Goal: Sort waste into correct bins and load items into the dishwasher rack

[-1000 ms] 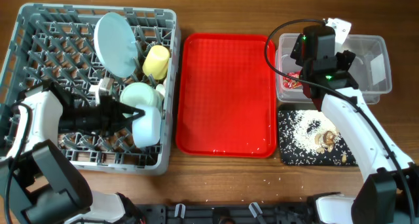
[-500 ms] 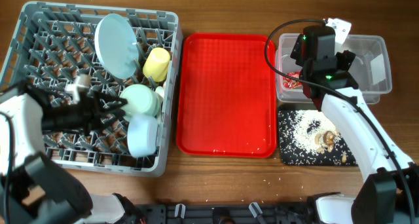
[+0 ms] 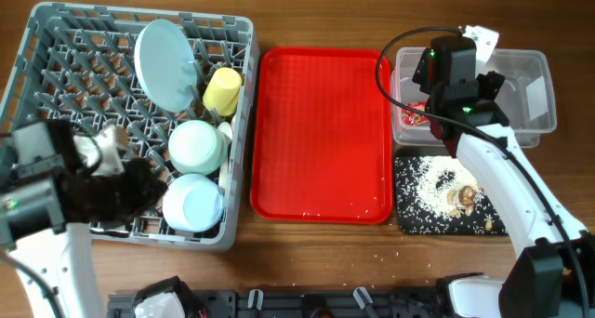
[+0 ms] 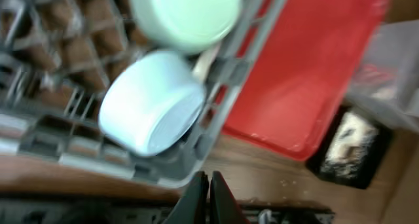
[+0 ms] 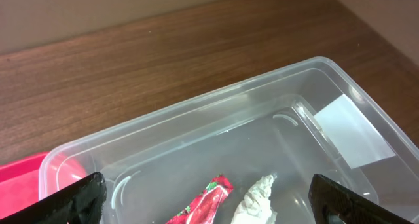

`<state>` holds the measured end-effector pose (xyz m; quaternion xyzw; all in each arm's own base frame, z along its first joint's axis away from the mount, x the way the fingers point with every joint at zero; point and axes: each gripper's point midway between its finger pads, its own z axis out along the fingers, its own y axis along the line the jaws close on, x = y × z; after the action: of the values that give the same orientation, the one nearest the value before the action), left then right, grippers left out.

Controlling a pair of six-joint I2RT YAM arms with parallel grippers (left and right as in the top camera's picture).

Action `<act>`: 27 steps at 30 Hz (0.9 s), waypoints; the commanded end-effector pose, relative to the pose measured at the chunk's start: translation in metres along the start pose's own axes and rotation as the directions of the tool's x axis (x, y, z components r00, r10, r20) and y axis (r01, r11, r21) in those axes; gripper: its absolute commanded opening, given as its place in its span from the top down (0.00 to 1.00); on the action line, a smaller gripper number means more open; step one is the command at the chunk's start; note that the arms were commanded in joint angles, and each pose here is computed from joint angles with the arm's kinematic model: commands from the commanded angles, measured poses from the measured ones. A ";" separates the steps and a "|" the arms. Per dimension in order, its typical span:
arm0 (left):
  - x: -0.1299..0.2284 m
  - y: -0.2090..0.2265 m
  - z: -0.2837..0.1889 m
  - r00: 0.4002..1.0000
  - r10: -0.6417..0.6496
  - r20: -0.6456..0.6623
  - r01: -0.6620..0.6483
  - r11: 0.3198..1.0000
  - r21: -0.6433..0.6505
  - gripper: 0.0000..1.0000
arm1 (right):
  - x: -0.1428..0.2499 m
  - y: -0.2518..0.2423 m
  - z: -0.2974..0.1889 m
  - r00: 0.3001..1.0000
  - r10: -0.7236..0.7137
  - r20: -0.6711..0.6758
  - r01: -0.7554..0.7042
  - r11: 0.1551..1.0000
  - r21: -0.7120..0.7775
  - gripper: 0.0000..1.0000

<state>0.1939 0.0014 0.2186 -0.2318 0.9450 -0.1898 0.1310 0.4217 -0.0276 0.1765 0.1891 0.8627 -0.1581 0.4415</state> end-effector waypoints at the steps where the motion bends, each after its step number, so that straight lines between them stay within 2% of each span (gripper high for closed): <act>1: 0.031 0.006 0.055 0.991 -0.016 -0.131 0.006 0.997 -0.076 0.96 | -0.005 0.000 -0.004 1.000 -0.003 0.013 0.003 1.000 -0.009 0.00; 3: 0.028 0.010 0.060 0.993 -0.040 -0.109 0.023 0.988 -0.150 0.96 | -0.005 0.000 -0.004 1.000 -0.003 0.014 0.003 1.000 -0.008 0.00; 6: 0.027 0.007 0.065 0.994 -0.057 -0.095 0.039 0.984 -0.174 0.96 | -0.005 0.000 -0.004 1.000 -0.003 0.014 0.003 1.000 -0.008 0.00; 8: 0.019 0.022 0.069 0.986 -0.168 -0.008 0.160 0.951 -0.263 0.96 | -0.005 0.000 -0.004 1.000 -0.003 0.013 0.003 1.000 -0.009 0.00; 10: 0.027 0.029 0.087 0.970 -0.243 -0.005 0.232 0.932 -0.277 0.96 | -0.005 0.000 -0.004 1.000 -0.003 0.014 0.003 1.000 -0.008 0.00; 12: 0.031 0.036 0.111 0.971 -0.238 -0.007 0.227 0.935 -0.273 0.96 | -0.005 0.000 -0.004 1.000 -0.003 0.013 0.003 1.000 -0.009 0.00; 15: 0.019 0.037 0.117 0.975 -0.220 0.043 0.223 0.939 -0.260 0.96 | -0.005 0.000 -0.004 1.000 -0.003 0.013 0.003 1.000 -0.009 0.00; 19: -0.007 0.060 0.102 0.965 -0.168 0.202 0.236 0.895 -0.379 0.96 | -0.005 0.000 -0.004 1.000 -0.003 0.014 0.003 1.000 -0.008 0.00; 22: -0.036 0.030 0.071 0.946 -0.147 0.289 0.235 0.926 -0.296 0.96 | -0.005 0.000 -0.004 1.000 -0.003 0.013 0.003 1.000 -0.009 0.00; 24: -0.054 -0.012 0.041 0.934 -0.146 0.326 0.199 0.970 -0.136 0.96 | -0.005 0.000 -0.004 1.000 -0.003 0.013 0.003 1.000 -0.009 0.00; 25: -0.058 -0.039 0.031 0.938 -0.145 0.315 0.159 0.987 -0.020 0.89 | -0.005 0.000 -0.004 1.000 -0.003 0.013 0.003 1.000 -0.009 0.00; 27: -0.053 -0.077 0.026 0.959 -0.124 0.254 0.085 0.984 0.158 0.88 | -0.005 0.000 -0.004 1.000 -0.003 0.013 0.003 1.000 -0.009 0.00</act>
<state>0.2718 -0.0013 0.2087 -0.3399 0.8958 -0.1093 0.2647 0.4219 -0.0276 0.1767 0.1890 0.8626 -0.1581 0.4418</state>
